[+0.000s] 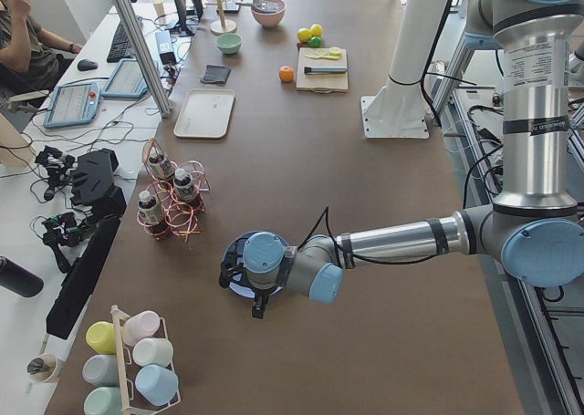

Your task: Pick orange to plate

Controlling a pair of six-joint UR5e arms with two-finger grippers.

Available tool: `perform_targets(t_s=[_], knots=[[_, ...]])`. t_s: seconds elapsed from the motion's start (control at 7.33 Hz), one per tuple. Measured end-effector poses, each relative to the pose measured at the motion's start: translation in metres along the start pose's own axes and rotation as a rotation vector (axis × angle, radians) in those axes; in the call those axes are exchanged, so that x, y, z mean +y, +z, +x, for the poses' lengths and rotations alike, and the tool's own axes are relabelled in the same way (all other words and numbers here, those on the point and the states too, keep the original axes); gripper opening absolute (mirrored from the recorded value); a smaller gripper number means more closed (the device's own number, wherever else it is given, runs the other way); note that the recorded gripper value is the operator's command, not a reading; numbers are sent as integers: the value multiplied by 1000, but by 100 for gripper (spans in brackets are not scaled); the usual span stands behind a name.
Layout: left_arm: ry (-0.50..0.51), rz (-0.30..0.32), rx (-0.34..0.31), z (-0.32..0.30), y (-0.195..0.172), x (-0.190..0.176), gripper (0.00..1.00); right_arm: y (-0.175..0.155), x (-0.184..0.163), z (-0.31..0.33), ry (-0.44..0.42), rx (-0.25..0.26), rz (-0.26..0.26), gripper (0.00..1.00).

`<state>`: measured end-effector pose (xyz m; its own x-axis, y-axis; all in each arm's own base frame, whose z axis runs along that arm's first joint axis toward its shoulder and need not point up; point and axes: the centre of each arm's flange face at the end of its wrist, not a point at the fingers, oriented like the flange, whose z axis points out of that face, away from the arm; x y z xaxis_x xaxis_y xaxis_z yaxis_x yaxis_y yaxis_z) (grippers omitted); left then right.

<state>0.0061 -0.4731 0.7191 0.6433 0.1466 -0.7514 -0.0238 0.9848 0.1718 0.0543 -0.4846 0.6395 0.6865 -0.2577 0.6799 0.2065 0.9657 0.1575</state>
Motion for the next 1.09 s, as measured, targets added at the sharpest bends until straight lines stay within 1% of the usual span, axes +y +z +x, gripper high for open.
perform_targets(t_s=[0.27, 0.41, 0.68, 1.09], knots=[[-18, -9, 3, 7, 12, -28, 98, -4, -3, -5, -1, 6, 5, 100], [-19, -24, 6, 17, 22, -37, 98, -5, -4, -6, 0, 4, 8, 100], [-7, -36, 11, 20, 41, -43, 98, -5, -5, -8, 1, 4, 9, 100], [3, -39, 13, 13, 54, -39, 97, -4, -4, -8, 1, 4, 8, 100]])
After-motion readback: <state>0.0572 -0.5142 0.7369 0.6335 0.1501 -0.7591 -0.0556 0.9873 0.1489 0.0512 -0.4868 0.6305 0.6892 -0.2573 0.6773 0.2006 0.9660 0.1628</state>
